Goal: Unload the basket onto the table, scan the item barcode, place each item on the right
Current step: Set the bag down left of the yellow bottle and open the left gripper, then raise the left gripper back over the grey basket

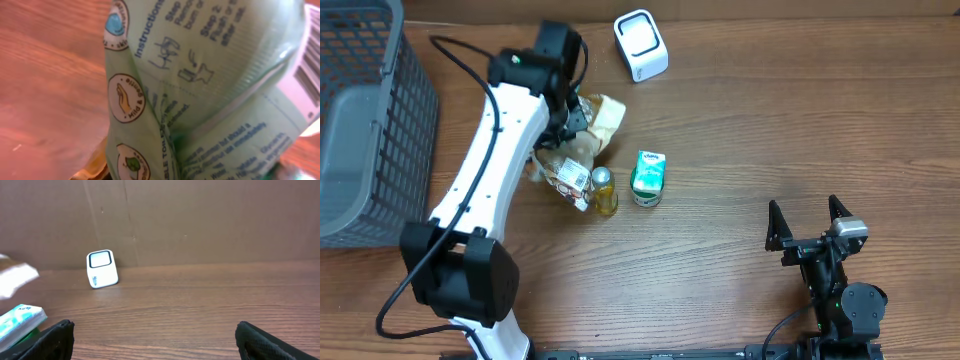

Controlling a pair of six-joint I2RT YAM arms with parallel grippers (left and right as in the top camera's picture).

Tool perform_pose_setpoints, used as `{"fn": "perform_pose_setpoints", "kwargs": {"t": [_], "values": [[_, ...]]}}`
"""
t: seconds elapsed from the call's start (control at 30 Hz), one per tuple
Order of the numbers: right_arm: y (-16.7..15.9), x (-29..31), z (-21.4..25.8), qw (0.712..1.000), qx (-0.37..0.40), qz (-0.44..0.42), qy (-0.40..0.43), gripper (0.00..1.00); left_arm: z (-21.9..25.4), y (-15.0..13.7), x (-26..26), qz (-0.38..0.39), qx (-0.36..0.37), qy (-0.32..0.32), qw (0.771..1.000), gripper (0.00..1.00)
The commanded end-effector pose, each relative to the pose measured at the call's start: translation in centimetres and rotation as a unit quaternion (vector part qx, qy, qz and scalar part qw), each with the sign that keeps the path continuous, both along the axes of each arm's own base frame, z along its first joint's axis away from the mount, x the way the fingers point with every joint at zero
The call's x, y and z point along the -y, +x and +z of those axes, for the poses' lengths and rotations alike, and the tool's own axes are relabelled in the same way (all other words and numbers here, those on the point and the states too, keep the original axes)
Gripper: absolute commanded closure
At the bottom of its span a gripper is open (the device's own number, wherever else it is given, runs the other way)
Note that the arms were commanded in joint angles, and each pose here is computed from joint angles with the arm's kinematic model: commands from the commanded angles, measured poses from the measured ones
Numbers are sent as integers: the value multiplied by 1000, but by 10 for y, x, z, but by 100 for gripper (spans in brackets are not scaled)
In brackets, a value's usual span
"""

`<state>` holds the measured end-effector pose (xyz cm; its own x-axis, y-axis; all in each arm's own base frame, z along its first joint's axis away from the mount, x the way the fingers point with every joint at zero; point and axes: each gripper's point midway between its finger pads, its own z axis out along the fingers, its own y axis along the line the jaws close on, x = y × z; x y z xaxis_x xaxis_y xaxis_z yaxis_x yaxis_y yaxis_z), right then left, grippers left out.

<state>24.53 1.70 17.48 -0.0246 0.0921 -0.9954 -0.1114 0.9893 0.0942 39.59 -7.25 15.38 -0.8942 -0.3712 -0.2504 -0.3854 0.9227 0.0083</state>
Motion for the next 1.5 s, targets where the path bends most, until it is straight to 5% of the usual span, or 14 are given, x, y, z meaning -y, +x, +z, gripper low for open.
{"fn": "perform_pose_setpoints", "kwargs": {"t": [0.0, 0.2, 0.47, 0.6, 0.67, 0.73, 0.87, 1.13, 1.47], "values": [[0, 2, -2, 1000, 1, -4, 0, 0, -26, -4, -9, 23, -2, 15, 1000, 96], [0, 2, -2, 1000, 1, -4, 0, 0, -74, -13, -28, 38, -14, 39, 998, 96], [0, 2, -2, 1000, 1, -4, 0, 0, -82, -17, -52, 66, -23, 41, 997, 90], [0, 2, -2, 1000, 1, -4, 0, 0, -82, -14, -48, 23, -25, 34, 999, 58], [0, 2, -2, 1000, 1, -4, 0, 0, -80, -11, -47, 3, -24, 34, 999, 28], [0, 2, -2, 1000, 1, -4, 0, 0, -74, -8, -48, -11, -22, 32, 999, 21], [0, 2, -2, 1000, 1, -4, 0, 0, -33, 3, -58, -6, -5, 28, 1000, 11], [0, 2, -2, 1000, 1, -4, 0, 0, 97, 28, -91, -25, 111, 40, 993, 10], [0, 2, -2, 1000, 1, -4, 0, 0, 199, -2, -208, 101, 227, 95, 964, 1]]}}
